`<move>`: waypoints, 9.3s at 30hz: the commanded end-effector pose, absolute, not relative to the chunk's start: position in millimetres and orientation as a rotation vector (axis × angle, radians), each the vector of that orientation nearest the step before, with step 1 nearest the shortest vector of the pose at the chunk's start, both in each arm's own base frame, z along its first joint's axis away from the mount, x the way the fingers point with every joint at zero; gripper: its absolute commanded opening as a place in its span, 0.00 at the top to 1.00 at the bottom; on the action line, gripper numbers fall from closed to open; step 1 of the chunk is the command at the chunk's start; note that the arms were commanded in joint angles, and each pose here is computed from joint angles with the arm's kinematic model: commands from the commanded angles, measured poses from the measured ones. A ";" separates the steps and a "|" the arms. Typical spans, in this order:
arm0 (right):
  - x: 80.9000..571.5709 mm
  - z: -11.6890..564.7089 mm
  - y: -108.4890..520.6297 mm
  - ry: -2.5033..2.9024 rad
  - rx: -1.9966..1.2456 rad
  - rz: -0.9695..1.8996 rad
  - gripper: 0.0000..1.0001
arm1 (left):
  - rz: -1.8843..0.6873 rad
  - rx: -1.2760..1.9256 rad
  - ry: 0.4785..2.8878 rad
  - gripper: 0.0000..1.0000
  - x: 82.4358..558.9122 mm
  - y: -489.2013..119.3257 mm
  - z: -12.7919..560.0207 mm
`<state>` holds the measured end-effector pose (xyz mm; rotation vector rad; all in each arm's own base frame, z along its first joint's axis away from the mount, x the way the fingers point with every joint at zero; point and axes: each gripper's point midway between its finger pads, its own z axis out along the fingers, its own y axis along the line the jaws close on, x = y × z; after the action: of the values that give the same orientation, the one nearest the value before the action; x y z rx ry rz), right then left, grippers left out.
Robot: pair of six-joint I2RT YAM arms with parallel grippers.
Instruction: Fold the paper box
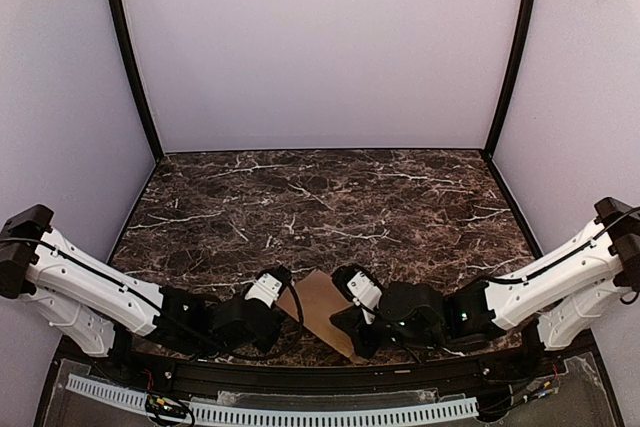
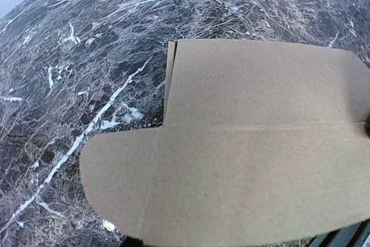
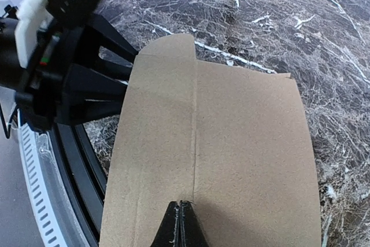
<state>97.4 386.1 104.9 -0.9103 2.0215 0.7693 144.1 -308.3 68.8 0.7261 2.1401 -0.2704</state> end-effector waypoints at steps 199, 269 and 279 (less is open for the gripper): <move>218.1 30.2 224.6 2.489 0.055 0.771 1.00 | -1.925 0.041 2.238 0.65 243.1 -391.9 69.7; 127.3 191.3 338.6 0.725 -1.517 -0.249 0.01 | -2.079 -0.036 2.398 0.95 164.8 -287.0 162.6; 125.5 207.2 354.5 0.685 -1.454 -0.259 0.21 | -2.091 -0.009 2.376 0.94 158.6 -283.5 170.2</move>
<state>127.0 347.3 182.9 -1.5473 0.6975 -0.2664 165.9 -288.5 174.0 -0.0216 2.3605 -2.0866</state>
